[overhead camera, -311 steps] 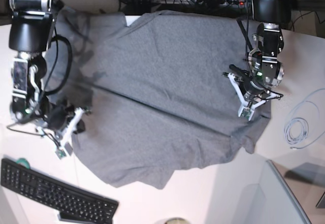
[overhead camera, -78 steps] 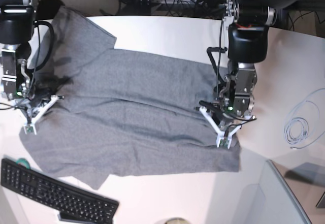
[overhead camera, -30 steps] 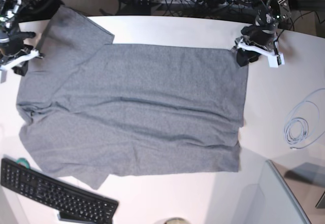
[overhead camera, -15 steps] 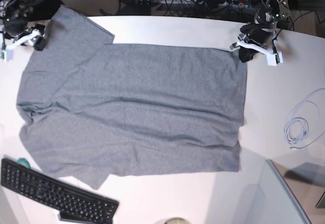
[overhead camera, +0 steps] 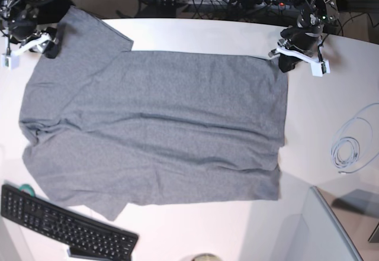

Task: Layout the t-shirt on the table in an organized manner, then fold the t-shirt properly
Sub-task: 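Pull the grasped shirt edge with both grippers to the table edge, then lift the shirt edge with both grippers and stretch it taut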

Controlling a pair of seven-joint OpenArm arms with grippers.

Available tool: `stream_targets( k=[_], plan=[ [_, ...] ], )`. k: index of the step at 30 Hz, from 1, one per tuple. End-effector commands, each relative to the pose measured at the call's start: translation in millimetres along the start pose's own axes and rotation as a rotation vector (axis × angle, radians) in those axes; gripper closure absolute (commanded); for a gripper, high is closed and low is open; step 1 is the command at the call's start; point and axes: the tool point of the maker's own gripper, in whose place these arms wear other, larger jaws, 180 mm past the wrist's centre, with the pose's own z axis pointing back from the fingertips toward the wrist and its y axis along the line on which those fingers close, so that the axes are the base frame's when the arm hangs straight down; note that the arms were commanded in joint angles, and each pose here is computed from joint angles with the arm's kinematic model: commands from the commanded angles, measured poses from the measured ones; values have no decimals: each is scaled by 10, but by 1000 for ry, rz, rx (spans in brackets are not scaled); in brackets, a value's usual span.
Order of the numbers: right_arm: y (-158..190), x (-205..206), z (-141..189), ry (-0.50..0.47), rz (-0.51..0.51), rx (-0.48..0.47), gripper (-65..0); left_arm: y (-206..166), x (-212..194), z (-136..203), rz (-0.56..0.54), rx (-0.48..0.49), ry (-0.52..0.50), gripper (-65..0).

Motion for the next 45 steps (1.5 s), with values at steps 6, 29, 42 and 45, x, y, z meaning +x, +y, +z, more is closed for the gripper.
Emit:
stream_targets(
  k=[6, 29, 42, 45],
  plan=[
    [44, -58, 23, 29, 49, 32, -336, 84, -102, 33, -18, 29, 49, 0],
    [22, 71, 142, 4, 101, 9, -5, 64, -78, 191, -54, 25, 35, 0],
    [11, 141, 565, 61, 250, -70, -5, -97, 44, 704, -169, -3, -13, 0],
    [-4, 122, 657, 64, 274, -86, -5, -119, 44, 768, -179, -5, -15, 0]
  ],
)
